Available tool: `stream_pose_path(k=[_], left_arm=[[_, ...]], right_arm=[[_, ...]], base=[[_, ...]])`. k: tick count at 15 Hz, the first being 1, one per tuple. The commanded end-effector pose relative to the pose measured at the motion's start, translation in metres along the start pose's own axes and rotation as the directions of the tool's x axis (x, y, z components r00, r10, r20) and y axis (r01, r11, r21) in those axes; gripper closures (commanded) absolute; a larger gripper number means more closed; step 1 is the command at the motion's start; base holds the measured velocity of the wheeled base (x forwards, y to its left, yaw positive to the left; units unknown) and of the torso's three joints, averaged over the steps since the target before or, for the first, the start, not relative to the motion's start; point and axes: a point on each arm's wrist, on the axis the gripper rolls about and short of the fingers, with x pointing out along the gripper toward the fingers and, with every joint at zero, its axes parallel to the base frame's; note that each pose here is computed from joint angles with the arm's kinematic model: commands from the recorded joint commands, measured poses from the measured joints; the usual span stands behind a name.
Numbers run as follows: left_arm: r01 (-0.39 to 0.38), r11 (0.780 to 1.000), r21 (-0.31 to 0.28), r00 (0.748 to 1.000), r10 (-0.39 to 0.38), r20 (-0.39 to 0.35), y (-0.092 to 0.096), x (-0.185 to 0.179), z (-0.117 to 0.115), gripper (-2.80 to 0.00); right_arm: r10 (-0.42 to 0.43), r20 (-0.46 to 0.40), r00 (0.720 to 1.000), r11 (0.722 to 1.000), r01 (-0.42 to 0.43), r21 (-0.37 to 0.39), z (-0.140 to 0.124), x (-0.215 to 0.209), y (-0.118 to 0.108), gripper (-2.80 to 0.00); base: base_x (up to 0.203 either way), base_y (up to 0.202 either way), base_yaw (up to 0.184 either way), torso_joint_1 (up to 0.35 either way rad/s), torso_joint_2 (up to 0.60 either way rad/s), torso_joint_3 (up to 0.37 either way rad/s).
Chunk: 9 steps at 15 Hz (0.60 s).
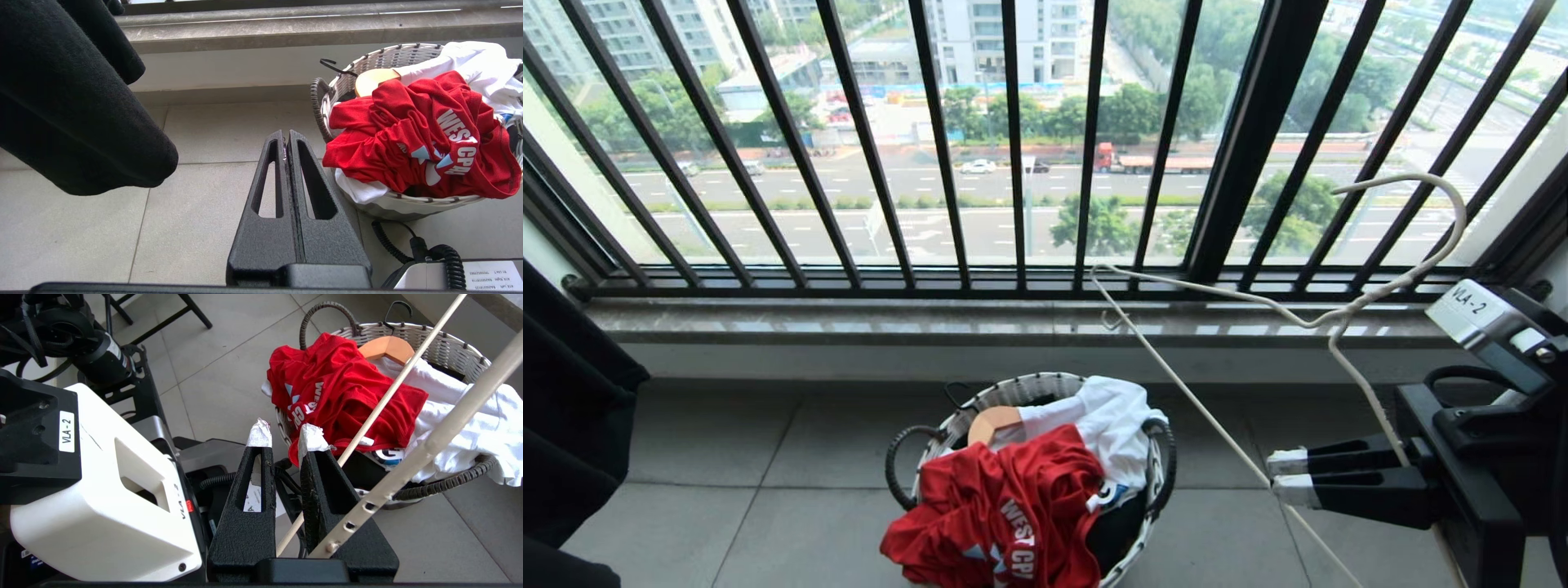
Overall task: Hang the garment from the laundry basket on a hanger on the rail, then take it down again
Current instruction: Pick up clothes from the basket
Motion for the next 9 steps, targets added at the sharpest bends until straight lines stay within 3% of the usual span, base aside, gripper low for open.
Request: stream_pose_path(k=[1, 9], left_arm=[[0.001, 1.000, 0.001, 1.000, -0.001, -0.001, 0.0000, 0.0001, 0.0000, 0.00], [0.001, 1.000, 0.001, 1.000, -0.001, -0.001, 0.0000, 0.0000, -0.0001, 0.00]], right_arm=[[0.004, 0.004, 1.000, 1.000, -0.004, -0.005, 0.0004, -0.0009, 0.0010, 0.00], [0.004, 0.006, 1.000, 1.000, -0.004, -0.008, 0.0004, -0.0017, 0.0019, 0.00]], base=[[0.000, 0.000, 0.000, 0.007, 0.00, -0.194], [0.000, 0.000, 0.000, 0.005, 0.00, -0.195]])
